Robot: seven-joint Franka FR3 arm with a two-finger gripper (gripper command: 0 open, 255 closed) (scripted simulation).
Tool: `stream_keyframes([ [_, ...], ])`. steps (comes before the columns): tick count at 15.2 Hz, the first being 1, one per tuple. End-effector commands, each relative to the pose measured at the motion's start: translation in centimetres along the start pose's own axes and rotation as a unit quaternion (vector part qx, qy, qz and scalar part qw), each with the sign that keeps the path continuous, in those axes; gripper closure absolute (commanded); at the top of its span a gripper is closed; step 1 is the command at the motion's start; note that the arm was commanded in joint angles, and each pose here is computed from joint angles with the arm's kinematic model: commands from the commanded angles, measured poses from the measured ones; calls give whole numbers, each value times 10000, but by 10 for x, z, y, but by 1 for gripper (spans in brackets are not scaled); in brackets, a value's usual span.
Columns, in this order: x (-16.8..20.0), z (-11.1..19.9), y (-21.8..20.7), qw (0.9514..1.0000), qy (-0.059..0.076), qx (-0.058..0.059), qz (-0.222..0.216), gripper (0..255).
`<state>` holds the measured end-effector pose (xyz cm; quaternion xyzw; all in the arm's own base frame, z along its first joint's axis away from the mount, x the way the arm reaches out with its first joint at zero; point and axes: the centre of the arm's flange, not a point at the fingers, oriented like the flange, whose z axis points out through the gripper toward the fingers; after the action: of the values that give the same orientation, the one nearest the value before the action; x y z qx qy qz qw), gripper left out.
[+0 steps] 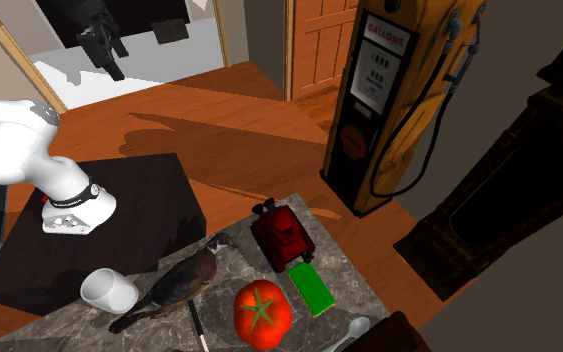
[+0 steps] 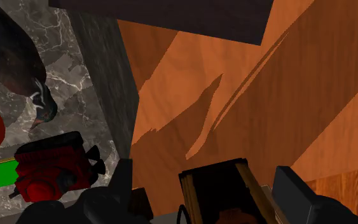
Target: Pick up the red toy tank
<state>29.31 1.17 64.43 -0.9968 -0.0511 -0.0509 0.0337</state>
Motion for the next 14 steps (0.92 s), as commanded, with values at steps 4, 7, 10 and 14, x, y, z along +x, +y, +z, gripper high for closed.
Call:
stream_keyframes([
  [4,29,25,7,9992,18,-22,392,0],
  [7,58,49,16,9969,37,-43,783,0],
  [10,87,74,28,9931,55,-65,1173,0],
  [14,123,106,47,9855,79,-94,1690,0],
])
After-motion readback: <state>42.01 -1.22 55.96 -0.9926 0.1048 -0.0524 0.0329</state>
